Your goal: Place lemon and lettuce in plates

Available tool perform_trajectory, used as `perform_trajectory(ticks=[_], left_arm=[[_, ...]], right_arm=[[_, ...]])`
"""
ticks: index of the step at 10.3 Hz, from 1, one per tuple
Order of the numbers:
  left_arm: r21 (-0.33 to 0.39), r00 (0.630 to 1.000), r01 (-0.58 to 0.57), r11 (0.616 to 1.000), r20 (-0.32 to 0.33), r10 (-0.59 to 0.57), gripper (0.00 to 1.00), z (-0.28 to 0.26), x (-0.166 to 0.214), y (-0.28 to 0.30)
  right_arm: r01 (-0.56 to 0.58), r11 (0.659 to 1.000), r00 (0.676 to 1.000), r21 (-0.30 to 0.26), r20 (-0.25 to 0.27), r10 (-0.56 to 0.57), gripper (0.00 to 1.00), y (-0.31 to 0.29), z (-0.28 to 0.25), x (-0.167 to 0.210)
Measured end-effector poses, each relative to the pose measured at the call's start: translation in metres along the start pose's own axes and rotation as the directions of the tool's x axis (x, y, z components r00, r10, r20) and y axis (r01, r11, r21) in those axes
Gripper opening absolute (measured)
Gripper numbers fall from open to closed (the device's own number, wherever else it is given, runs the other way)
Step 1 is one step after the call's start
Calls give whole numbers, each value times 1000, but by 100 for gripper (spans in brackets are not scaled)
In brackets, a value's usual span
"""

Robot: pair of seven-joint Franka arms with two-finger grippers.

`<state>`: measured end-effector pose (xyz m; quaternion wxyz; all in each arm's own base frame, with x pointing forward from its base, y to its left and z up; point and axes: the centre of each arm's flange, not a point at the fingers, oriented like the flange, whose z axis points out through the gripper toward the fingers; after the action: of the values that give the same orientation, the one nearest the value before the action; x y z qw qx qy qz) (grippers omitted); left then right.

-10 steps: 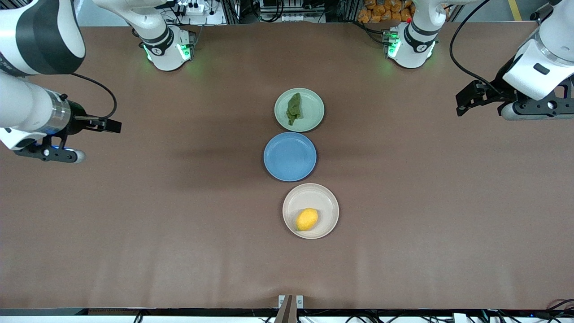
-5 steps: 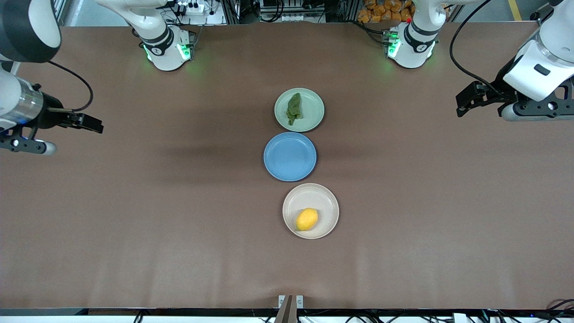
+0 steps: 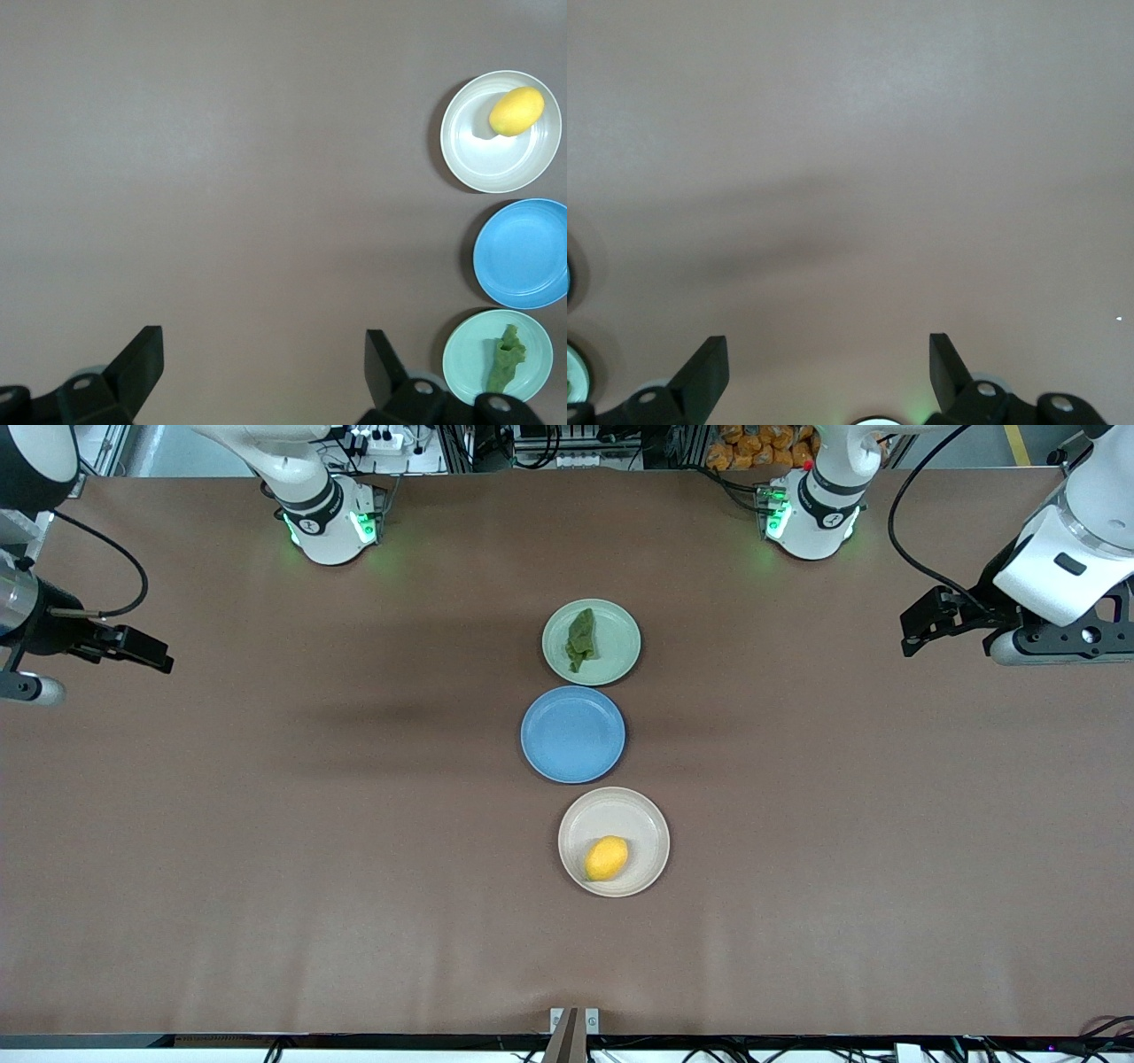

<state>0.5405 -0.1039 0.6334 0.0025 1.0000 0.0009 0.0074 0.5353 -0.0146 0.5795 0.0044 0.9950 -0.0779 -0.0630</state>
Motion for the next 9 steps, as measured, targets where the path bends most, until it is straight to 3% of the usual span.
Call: perform_trajectory(ticks=[9], left_arm=[[0,1000,-2,1000,3,2,100,1,1,0]], right_arm=[[-8,1000,1000,22,-28,9,100,3,-6,-6]])
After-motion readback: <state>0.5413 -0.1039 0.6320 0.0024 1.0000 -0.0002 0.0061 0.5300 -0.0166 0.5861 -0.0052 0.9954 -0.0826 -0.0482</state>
